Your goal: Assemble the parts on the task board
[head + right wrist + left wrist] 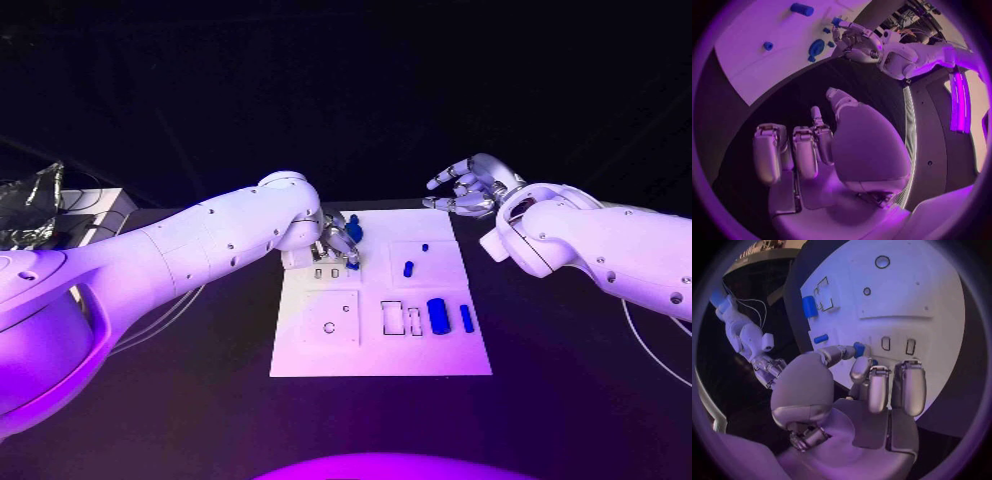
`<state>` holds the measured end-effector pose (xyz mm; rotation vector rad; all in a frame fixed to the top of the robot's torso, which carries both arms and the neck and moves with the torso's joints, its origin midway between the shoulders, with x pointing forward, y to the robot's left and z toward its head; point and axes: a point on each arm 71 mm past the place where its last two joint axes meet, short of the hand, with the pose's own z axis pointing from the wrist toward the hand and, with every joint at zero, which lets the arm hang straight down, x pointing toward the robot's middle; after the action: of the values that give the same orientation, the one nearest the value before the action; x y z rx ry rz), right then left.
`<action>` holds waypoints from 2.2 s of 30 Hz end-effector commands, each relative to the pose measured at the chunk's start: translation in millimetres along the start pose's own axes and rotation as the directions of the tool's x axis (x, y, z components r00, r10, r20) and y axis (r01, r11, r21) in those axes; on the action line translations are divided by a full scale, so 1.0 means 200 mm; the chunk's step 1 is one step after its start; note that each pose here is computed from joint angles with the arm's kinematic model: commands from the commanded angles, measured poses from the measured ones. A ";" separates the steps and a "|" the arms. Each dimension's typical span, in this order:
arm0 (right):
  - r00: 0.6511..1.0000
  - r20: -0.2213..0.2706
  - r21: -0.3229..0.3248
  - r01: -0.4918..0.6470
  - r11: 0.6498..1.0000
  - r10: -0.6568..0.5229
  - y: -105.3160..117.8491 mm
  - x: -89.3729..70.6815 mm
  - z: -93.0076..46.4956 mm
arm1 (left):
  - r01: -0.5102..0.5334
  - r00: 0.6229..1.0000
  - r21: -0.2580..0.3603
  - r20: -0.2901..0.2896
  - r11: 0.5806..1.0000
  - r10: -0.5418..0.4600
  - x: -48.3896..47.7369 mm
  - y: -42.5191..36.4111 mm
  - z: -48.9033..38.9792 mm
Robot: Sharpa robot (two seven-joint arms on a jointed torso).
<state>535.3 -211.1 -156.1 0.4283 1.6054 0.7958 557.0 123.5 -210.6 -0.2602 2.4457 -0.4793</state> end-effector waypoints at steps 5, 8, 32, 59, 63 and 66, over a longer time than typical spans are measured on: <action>1.000 -0.009 0.003 0.011 1.000 -0.011 -0.01 -0.01 0.00 | 0.065 0.998 0.039 0.016 0.997 -0.065 -0.005 0.027 -0.051; 1.000 -0.008 0.006 0.011 1.000 -0.011 -0.02 -0.01 0.00 | 0.071 0.997 0.036 0.026 0.997 -0.072 -0.010 0.055 -0.073; 1.000 -0.004 0.012 0.013 1.000 -0.013 -0.03 -0.03 0.00 | 0.059 0.995 -0.022 0.085 0.998 -0.057 0.014 0.150 -0.080; 1.000 -0.007 0.011 0.013 1.000 -0.013 -0.03 -0.03 -0.01 | -0.011 0.995 -0.066 0.096 0.998 0.018 0.060 0.147 -0.029; 1.000 -0.007 0.011 0.013 1.000 -0.013 -0.03 -0.03 -0.01 | -0.021 0.994 -0.072 0.104 0.997 0.028 0.060 0.149 -0.023; 1.000 -0.007 0.011 0.013 1.000 -0.013 -0.03 -0.03 -0.01 | -0.024 0.994 -0.076 0.107 0.997 0.032 0.061 0.150 -0.019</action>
<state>536.0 -221.6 -157.1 0.4414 1.6099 0.7739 542.3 149.1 -226.8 -0.2934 2.3757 -0.3692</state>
